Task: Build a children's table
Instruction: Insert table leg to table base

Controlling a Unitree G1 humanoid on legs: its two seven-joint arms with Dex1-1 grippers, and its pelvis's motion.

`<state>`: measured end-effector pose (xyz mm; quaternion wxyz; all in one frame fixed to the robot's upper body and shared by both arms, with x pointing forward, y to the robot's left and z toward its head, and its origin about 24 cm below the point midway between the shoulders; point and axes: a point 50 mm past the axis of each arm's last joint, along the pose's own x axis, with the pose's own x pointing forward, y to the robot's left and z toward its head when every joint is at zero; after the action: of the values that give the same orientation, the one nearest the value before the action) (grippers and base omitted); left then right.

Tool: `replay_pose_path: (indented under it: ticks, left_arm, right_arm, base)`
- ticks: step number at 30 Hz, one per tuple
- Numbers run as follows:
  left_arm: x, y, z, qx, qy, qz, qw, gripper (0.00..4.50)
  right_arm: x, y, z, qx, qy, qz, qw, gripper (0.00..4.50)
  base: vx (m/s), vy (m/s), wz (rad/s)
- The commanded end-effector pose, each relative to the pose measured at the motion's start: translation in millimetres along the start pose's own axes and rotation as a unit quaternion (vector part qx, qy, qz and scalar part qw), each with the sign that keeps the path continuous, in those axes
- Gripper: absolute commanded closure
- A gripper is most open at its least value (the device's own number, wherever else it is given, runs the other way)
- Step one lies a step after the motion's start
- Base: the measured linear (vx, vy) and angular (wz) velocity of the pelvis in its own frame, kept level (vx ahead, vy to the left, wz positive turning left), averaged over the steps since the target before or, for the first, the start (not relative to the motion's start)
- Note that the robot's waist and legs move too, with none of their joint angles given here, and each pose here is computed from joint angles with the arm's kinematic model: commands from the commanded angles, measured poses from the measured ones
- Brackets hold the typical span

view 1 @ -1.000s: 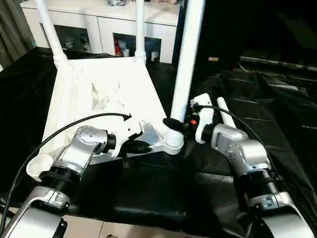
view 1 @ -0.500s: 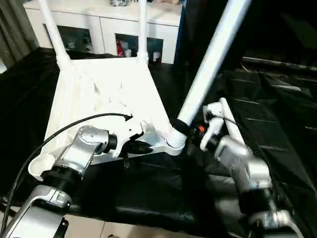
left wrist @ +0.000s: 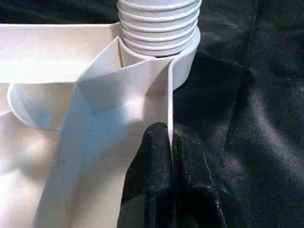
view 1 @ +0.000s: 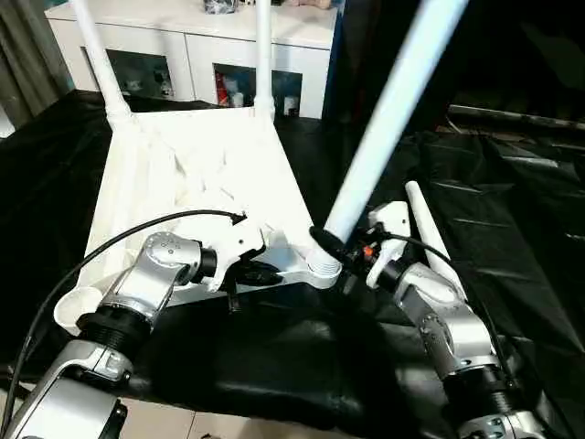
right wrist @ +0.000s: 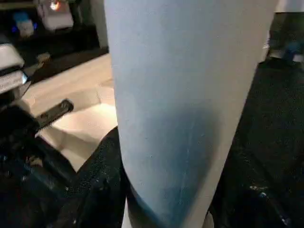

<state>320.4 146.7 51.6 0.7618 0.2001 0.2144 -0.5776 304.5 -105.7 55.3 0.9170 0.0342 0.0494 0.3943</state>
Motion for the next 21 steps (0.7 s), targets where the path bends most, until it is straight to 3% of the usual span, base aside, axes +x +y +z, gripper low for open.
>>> replay_pose_path:
  ticks: [1,10,21]
  left_arm:
    - [3.6,-4.9,-10.5,-0.002,0.036,-0.018,0.999,4.50]
    - [3.7,-8.6,-10.9,0.005,0.033,-0.034,0.999,4.50]
    - [-11.2,-22.1,-11.1,0.021,0.038,-0.145,0.988,4.50]
  right_arm:
    - [-5.8,0.4,-26.9,0.009,0.080,0.006,0.997,2.62]
    - [-6.2,1.3,-32.9,0.027,0.107,0.043,0.993,2.62]
    - [-19.9,8.7,-39.9,0.027,0.127,0.154,0.980,2.62]
  base:
    - [0.000,0.000,0.00]
    - [0.000,0.000,0.00]
    - [0.000,0.000,0.00]
